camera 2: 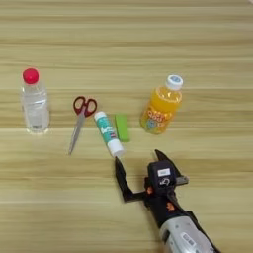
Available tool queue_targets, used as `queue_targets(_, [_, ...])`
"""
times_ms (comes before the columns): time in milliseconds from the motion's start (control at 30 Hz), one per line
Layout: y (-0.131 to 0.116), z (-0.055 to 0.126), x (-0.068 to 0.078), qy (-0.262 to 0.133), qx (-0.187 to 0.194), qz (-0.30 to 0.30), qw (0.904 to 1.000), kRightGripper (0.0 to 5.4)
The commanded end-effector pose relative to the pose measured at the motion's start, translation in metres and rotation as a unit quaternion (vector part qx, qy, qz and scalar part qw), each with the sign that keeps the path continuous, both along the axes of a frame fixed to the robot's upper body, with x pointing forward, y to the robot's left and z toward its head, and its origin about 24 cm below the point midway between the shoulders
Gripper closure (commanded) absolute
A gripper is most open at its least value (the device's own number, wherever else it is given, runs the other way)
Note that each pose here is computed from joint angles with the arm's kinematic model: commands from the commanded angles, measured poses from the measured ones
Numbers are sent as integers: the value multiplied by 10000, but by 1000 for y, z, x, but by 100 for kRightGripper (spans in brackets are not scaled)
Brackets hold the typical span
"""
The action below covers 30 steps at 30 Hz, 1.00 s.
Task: Move the objects on the table
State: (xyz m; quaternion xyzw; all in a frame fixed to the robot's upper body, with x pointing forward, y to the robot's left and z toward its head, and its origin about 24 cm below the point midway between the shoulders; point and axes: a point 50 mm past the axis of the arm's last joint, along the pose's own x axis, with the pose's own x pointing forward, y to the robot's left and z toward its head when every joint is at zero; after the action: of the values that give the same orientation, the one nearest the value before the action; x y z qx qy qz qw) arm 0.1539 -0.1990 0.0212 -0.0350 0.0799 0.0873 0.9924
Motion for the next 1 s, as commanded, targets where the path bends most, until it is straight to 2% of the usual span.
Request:
queue_targets(33, [11, 7, 3, -247, -59, 261, 9993, 3])
queue_targets(433, [22, -5, 12, 132, -136, 510, 9985, 3])
queue_targets(800, [27, -13, 25, 501, 182, 621, 9966, 3])
queue_targets(1000, [25, -16, 30, 569, 135, 604, 9965, 3])
